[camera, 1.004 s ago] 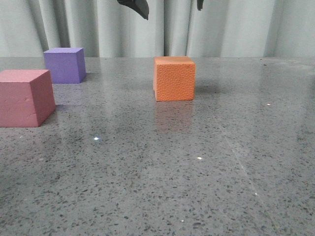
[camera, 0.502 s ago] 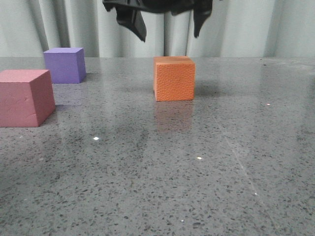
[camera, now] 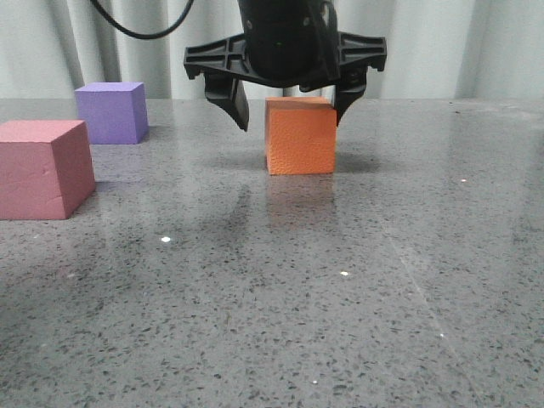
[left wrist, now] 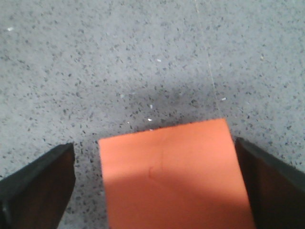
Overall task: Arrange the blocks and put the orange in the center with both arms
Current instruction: 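Lower the left gripper over the orange cube and close on it, then carry the orange cube with the left gripper beside the purple cube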
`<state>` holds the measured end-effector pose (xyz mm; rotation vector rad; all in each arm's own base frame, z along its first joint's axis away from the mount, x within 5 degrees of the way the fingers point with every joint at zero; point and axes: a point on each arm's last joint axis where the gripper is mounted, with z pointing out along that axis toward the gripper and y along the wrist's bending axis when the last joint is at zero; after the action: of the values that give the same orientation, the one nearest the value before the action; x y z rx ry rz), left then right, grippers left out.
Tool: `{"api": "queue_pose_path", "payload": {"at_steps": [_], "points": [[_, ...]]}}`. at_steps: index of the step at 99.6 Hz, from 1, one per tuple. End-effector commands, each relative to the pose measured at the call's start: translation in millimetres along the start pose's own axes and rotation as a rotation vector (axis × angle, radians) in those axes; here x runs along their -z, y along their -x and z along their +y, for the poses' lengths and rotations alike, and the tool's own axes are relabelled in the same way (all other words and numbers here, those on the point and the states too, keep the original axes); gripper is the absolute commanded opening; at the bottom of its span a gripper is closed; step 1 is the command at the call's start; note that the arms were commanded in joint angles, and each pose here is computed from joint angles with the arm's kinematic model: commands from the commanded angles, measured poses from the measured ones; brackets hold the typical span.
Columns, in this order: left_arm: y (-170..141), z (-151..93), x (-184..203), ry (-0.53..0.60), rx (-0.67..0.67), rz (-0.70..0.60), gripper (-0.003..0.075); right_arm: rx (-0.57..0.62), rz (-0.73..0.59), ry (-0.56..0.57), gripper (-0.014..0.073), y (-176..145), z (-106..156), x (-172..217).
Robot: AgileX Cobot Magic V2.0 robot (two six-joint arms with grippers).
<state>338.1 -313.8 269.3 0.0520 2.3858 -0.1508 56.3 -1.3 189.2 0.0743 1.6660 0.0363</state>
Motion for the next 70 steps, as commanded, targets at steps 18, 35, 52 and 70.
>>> {"api": "queue_pose_path", "payload": {"at_steps": [18, 35, 52, 70], "points": [[19, -2, 29, -0.059, 0.026, -0.078, 0.0535, 0.011, -0.107, 0.006, -0.0067, 13, 1, 2], [19, -2, 29, -0.058, 0.005, -0.079, 0.0284, 0.011, -0.107, 0.006, -0.0067, 13, 1, 2], [25, 0, 40, -0.071, -0.018, -0.102, 0.0195, 0.011, -0.107, 0.006, -0.0067, 13, 1, 2], [45, 11, 73, -0.072, -0.032, -0.202, 0.0195, 0.011, -0.107, 0.006, -0.0067, 13, 1, 2]]}}
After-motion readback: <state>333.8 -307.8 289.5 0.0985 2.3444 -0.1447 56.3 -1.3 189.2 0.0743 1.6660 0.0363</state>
